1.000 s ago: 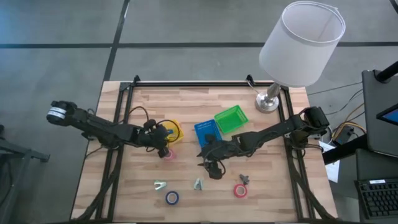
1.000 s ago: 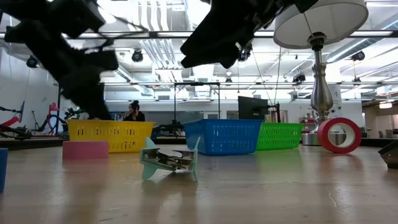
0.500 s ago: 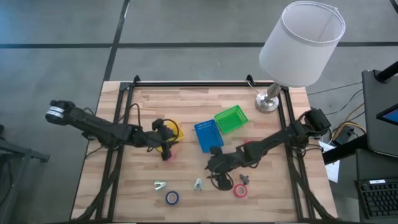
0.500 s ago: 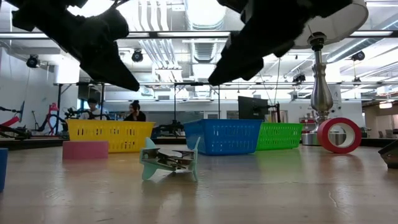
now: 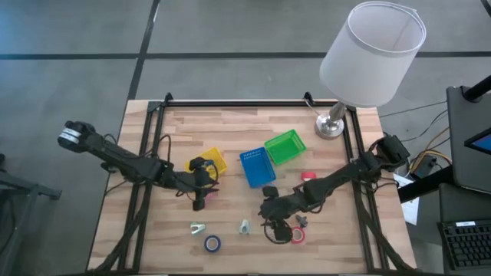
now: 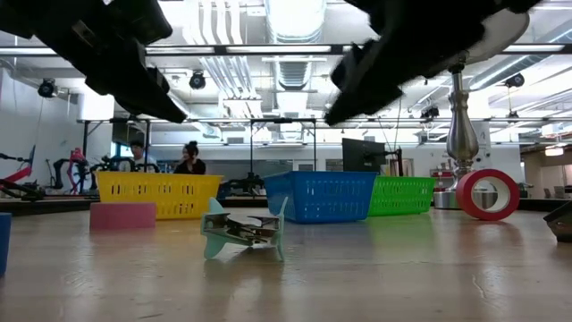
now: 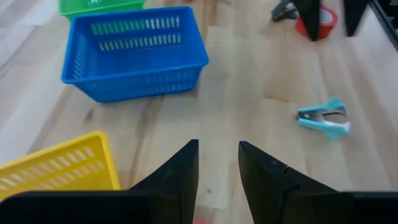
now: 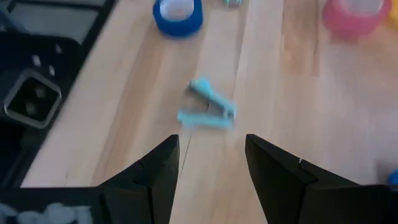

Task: Pick and place Stapler, Stapler remover, tape
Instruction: Put the black staple remover into the blue bin

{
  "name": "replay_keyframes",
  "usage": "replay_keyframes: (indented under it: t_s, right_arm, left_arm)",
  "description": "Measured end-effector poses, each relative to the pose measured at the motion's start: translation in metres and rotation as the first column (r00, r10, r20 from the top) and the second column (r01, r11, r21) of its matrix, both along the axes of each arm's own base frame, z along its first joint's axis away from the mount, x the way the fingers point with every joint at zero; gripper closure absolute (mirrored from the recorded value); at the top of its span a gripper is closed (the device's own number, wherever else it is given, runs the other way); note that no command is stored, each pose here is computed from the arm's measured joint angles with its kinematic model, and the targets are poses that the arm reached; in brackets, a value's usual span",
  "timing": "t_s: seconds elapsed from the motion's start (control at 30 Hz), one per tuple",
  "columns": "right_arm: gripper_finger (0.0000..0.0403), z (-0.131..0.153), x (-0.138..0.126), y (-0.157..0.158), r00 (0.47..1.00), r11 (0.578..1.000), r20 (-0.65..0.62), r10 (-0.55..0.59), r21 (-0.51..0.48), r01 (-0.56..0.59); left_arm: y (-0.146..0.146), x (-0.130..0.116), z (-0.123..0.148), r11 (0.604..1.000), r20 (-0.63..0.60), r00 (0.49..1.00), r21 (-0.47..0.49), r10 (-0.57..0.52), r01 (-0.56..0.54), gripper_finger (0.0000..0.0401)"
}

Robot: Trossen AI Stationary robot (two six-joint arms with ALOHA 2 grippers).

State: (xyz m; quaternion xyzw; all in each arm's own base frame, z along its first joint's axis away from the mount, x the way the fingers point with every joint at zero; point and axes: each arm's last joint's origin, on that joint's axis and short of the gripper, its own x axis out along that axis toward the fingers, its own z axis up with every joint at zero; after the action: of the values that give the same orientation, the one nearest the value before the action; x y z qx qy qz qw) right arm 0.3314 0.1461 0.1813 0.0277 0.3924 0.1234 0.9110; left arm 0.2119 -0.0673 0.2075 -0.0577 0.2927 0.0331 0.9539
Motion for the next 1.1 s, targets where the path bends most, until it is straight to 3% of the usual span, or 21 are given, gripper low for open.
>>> replay_keyframes:
  t_s: [0.13, 0.23, 0.4, 0.53, 0.9, 1.1]
  right_arm:
    - [0.0220, -0.001, -0.010, -0.003, 0.983, 0.995, -0.157, -0.091, 0.015, 0.095]
    - [0.0220, 0.000, -0.018, -0.006, 0.939, 0.982, -0.293, -0.182, 0.000, 0.191]
    - [0.0220, -0.005, -0.036, -0.010, 0.804, 0.936, -0.491, -0.334, -0.071, 0.346]
    - [0.0220, -0.012, -0.048, -0.011, 0.680, 0.888, -0.619, -0.393, -0.062, 0.456]
    - [0.0220, -0.015, -0.055, -0.005, 0.625, 0.864, -0.667, -0.405, -0.058, 0.499]
    - [0.0220, -0.017, -0.058, -0.006, 0.569, 0.823, -0.686, -0.453, -0.076, 0.563]
  left_arm:
    - [-0.001, 0.000, 0.000, 1.000, -0.001, 1.000, -0.001, -0.005, 0.005, 0.0286]
    - [-0.001, 0.000, 0.000, 1.000, -0.001, 1.000, 0.000, -0.005, 0.005, 0.0288]
    - [-0.001, -0.001, 0.000, 1.000, -0.002, 1.000, -0.001, -0.005, 0.005, 0.0288]
    - [-0.001, -0.001, 0.000, 1.000, -0.002, 1.000, -0.002, -0.005, 0.005, 0.0290]
    - [-0.001, -0.001, 0.000, 1.000, -0.002, 1.000, -0.005, -0.001, 0.001, 0.0293]
    - [-0.001, -0.001, -0.001, 1.000, -0.002, 1.000, -0.005, -0.001, 0.001, 0.0295]
